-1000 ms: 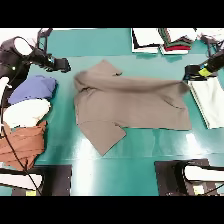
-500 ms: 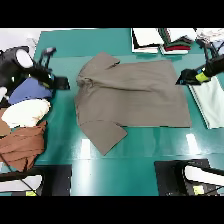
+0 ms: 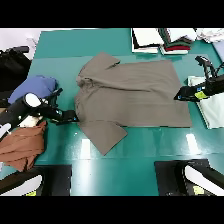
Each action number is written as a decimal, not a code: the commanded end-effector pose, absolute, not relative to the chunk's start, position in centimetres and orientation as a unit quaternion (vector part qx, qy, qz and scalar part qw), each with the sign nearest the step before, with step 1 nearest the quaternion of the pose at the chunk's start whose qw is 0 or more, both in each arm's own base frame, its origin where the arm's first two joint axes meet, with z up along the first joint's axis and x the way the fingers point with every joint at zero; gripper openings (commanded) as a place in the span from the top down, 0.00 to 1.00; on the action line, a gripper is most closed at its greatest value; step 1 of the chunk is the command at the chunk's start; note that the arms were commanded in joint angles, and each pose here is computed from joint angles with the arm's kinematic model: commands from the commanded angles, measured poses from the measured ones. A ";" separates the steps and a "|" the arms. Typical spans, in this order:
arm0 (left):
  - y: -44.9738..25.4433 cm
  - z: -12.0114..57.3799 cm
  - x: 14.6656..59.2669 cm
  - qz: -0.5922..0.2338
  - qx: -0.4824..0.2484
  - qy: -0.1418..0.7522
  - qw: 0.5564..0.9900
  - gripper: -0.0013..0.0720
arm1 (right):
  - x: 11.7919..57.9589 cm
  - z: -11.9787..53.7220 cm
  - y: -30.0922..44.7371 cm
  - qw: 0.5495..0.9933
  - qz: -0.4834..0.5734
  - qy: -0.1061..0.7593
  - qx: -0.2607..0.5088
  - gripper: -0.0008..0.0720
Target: Fold the shirts.
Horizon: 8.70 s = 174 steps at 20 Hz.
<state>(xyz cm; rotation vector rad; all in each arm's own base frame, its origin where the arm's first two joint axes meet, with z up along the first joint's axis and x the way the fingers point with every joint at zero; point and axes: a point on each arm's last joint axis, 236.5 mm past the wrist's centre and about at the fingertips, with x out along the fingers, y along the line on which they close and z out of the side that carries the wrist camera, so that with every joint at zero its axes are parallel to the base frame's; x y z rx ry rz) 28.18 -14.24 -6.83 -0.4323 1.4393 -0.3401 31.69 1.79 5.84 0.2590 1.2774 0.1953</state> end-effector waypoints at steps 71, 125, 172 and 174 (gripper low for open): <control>-11.9 4.1 52.3 -0.073 0.017 0.470 0.879 0.95 | 46.9 3.0 -3.1 0.803 0.049 0.590 0.068 0.97; -12.7 -4.0 20.4 -0.157 -0.163 0.652 0.724 0.95 | 21.5 -1.0 -7.0 0.701 -0.045 0.684 0.195 0.27; -10.1 4.0 39.6 -0.119 -0.063 0.533 0.835 0.68 | 42.6 1.6 -0.5 0.760 0.135 0.617 0.154 0.32; -11.0 4.2 39.5 -0.130 -0.082 0.533 0.832 0.95 | 40.5 -0.1 -2.7 0.739 0.124 0.638 0.175 0.31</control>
